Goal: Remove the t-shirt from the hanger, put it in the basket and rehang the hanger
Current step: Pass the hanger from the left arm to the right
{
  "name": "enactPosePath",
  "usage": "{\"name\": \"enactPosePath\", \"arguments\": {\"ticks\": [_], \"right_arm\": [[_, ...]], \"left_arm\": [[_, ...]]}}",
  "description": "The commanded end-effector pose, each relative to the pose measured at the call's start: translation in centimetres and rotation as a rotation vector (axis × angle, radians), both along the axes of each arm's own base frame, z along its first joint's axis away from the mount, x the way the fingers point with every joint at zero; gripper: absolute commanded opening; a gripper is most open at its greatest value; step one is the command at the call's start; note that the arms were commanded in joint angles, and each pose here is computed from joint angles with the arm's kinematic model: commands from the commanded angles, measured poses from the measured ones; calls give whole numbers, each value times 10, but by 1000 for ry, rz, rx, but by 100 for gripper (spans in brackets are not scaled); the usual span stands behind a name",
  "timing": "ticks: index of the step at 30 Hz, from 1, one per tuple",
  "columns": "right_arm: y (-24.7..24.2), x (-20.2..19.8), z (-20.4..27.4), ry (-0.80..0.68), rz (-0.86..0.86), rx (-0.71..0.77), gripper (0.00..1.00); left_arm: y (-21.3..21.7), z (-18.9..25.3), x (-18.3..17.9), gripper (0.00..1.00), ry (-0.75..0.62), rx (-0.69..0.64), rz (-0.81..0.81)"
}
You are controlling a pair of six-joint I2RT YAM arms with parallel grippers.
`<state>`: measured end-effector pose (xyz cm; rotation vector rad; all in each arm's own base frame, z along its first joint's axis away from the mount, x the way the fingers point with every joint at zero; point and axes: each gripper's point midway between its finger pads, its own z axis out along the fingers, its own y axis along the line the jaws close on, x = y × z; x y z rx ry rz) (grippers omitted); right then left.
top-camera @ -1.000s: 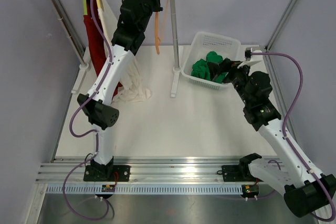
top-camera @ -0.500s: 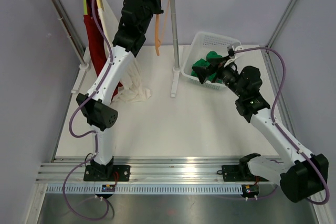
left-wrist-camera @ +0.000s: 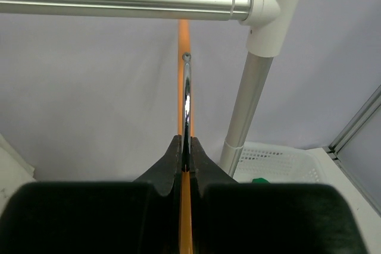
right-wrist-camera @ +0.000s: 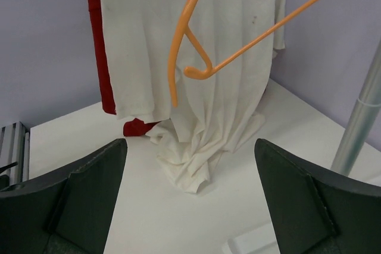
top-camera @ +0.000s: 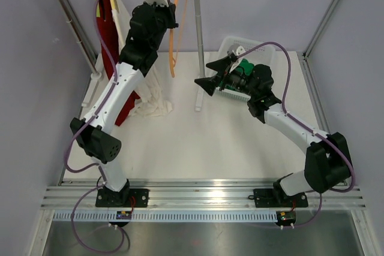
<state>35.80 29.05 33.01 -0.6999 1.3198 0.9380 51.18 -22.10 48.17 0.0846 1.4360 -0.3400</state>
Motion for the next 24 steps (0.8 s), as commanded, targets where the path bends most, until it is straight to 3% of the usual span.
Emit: {"name": "enactPosePath", "arguments": {"ticks": [1,7,15,18,24], "right_arm": [[13,-2,47,-143,46,79,95],[11,22,60,41,-39,208,88],[5,28,79,103,-97,209,89],[1,31,68,271,-145,197,91],[-12,17,74,270,-176,214,93]], "left_arm": [[27,52,-31,0,-130,-70,49],[41,49,-63,0,-145,-87,43],[54,30,-99,0,-70,-65,19],[56,14,-115,0,-58,-78,-9],[64,3,-150,0,-68,-83,-50]]}}
